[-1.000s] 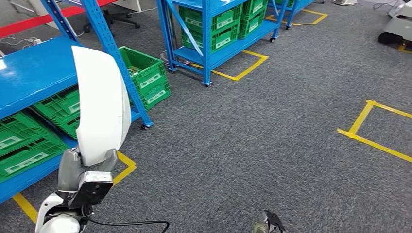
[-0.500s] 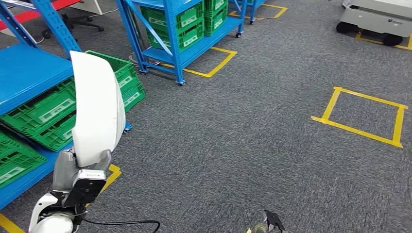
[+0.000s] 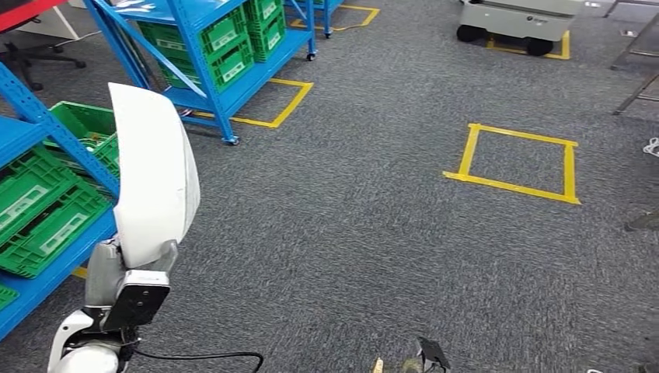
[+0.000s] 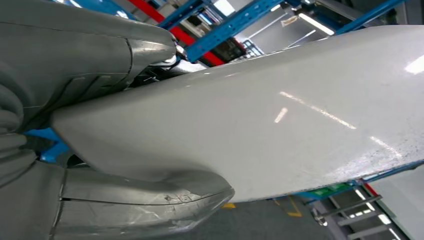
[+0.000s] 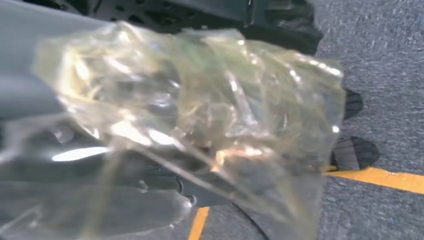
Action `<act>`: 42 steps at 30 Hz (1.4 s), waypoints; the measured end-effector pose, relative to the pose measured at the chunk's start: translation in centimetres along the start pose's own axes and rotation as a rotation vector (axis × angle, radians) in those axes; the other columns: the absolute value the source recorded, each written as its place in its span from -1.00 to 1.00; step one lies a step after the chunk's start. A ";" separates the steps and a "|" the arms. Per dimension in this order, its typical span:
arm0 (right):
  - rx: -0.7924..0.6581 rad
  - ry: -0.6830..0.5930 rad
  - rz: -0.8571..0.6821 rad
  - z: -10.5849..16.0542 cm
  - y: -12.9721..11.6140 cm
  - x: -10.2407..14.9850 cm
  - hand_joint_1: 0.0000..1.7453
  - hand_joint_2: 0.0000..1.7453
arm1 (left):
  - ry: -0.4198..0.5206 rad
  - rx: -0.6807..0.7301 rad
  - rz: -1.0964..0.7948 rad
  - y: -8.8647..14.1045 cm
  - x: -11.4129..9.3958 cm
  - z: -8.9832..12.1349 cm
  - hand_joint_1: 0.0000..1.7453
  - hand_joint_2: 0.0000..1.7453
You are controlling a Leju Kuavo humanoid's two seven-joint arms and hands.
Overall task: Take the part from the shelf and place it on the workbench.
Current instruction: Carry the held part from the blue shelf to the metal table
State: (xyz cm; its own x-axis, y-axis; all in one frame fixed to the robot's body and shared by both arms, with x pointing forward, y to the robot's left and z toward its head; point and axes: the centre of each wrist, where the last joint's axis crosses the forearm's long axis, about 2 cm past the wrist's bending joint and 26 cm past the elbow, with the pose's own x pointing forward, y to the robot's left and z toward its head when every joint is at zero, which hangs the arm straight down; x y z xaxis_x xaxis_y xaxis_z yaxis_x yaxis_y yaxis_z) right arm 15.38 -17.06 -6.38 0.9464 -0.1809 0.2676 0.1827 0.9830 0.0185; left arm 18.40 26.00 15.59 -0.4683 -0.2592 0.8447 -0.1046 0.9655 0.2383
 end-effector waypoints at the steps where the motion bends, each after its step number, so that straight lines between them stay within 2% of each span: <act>1: -0.001 0.001 0.000 0.0 0.0 0.0 -1.00 -1.00 | 0.001 0.000 0.000 0.0 0.0 0.0 1.00 1.00; 29: 0.010 -0.009 -0.016 0.1 0.5 0.2 -1.00 -1.00 | -0.003 -0.001 -0.011 -0.2 0.0 0.0 1.00 1.00; 42: 0.009 -0.051 -0.018 0.1 0.5 0.2 -1.00 -1.00 | 0.000 -0.003 -0.014 -0.2 0.0 0.1 1.00 1.00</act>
State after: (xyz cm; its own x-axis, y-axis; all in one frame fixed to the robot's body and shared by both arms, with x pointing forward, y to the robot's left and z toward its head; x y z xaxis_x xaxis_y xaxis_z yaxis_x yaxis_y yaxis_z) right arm 15.61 -16.60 -6.28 0.9279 -0.1973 0.3162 0.1972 0.9798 0.0329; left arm 18.35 25.81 15.51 -0.4671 -0.2728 0.8411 -0.1082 0.9617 0.2518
